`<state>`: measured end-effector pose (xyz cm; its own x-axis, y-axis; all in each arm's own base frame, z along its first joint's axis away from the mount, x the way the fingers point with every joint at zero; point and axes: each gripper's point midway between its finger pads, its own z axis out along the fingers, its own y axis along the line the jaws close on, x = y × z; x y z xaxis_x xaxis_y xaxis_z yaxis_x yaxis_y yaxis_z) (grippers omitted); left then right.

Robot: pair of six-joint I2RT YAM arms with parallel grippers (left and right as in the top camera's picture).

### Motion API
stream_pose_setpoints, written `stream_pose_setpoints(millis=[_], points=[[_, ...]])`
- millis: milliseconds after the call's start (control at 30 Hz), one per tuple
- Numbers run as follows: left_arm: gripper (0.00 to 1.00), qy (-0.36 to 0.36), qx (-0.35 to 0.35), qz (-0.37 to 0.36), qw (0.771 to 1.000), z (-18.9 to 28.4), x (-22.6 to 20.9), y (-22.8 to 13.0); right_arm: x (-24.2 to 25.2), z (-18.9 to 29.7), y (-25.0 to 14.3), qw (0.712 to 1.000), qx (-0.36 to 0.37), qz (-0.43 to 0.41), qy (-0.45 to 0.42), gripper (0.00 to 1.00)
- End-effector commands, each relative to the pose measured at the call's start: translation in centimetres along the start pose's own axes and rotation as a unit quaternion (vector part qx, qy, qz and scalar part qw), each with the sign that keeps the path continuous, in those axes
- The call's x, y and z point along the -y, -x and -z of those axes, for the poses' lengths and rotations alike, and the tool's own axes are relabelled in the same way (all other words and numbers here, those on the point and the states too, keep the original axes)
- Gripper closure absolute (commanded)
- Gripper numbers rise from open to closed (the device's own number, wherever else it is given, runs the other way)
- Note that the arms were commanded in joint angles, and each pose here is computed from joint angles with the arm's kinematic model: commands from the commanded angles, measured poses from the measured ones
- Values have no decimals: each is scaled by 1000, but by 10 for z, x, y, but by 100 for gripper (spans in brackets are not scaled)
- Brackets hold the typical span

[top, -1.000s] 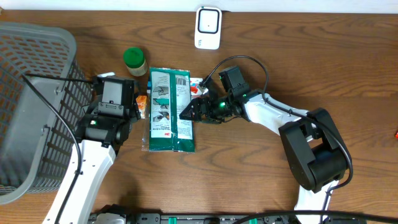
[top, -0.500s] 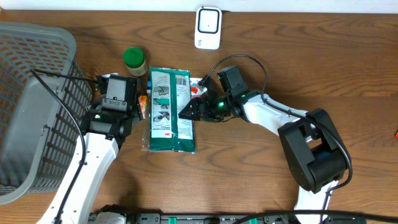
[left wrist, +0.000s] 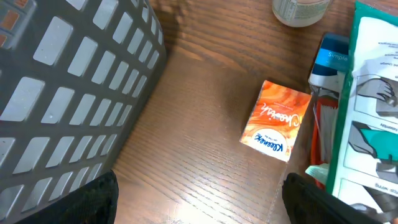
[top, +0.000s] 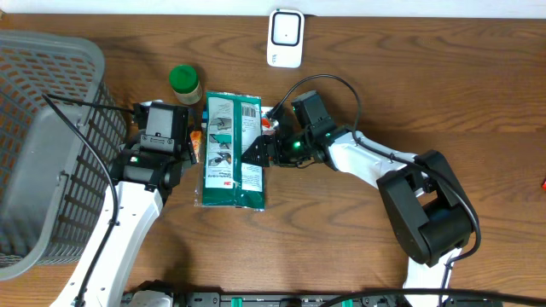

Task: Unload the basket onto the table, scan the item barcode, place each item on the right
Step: 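Grasp the right edge of the glove package with the right gripper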

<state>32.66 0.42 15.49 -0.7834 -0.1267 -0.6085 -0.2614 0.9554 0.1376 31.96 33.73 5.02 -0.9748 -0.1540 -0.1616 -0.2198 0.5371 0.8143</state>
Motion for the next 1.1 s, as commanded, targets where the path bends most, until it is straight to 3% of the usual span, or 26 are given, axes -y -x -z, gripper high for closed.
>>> stream_pose_setpoints(millis=[0,367,700,1067], points=[[16,-2,-6,-3,1000,-3,0,-3,18,-15,-9,998,-15,-58,-13,27],[16,-17,-9,-2,1000,-3,6,-4,22,-23,-15,997,-33,-76,7,69],[16,-17,-9,-2,1000,-3,6,-4,22,-23,-12,997,-27,-66,8,98],[16,-25,-11,-2,1000,-3,8,-5,25,-18,-7,998,-22,-53,10,99]])
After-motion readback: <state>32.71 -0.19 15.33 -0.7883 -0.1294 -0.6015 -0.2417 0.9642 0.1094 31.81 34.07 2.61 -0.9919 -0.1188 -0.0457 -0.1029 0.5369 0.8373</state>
